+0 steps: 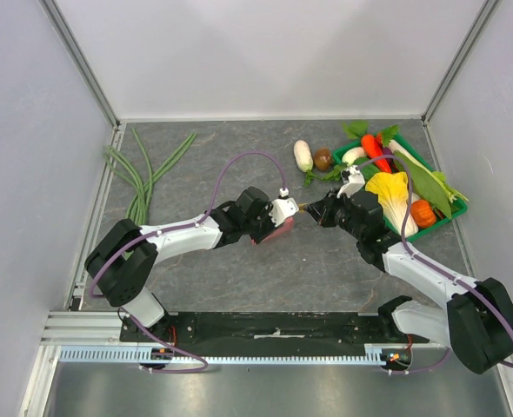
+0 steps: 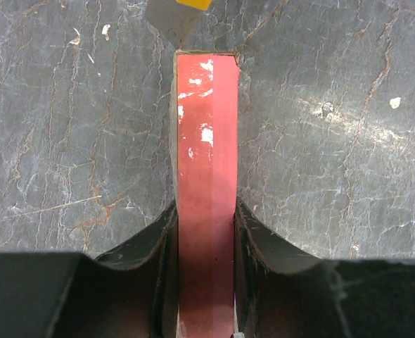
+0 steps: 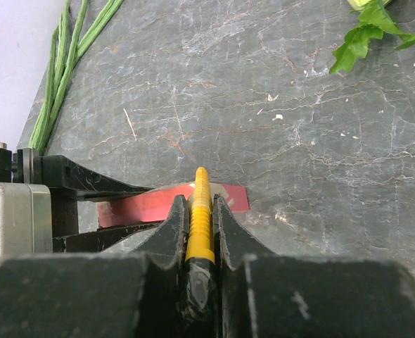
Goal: Unpack the express box
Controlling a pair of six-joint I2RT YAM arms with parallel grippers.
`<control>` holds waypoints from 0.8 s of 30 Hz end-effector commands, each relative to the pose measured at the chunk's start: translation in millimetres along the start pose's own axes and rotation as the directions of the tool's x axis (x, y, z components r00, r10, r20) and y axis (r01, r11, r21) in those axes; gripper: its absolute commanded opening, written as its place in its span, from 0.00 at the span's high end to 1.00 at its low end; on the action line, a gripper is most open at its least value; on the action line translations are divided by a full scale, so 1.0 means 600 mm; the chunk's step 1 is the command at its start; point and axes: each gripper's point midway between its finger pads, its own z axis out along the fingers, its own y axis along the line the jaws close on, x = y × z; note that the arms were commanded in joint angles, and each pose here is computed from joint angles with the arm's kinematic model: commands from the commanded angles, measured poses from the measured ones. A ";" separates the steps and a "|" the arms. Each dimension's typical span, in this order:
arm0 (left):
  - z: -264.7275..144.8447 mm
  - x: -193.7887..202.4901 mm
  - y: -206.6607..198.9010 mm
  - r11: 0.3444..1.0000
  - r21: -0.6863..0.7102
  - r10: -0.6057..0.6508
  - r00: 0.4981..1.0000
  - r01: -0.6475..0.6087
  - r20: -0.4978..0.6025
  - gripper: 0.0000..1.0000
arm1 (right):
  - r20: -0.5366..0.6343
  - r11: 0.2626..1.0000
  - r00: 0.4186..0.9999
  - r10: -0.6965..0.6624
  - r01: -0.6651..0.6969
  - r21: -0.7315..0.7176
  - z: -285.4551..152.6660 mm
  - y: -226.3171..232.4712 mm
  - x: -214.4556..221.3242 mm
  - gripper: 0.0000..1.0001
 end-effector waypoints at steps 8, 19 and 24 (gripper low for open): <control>0.004 0.128 -0.021 1.000 0.021 0.003 0.967 0.002 -0.254 0.95 | 0.005 0.998 1.000 -0.003 0.004 -0.061 -0.007 0.023 -0.012 1.00; 0.011 0.133 -0.015 0.999 0.004 -0.035 0.957 0.038 -0.288 0.97 | -0.085 0.998 0.996 -0.030 0.025 -0.065 -0.021 0.009 0.038 1.00; 0.012 0.134 -0.015 0.999 0.002 -0.046 0.954 0.049 -0.295 0.97 | -0.114 0.998 0.993 -0.044 0.038 -0.055 -0.026 0.001 0.053 1.00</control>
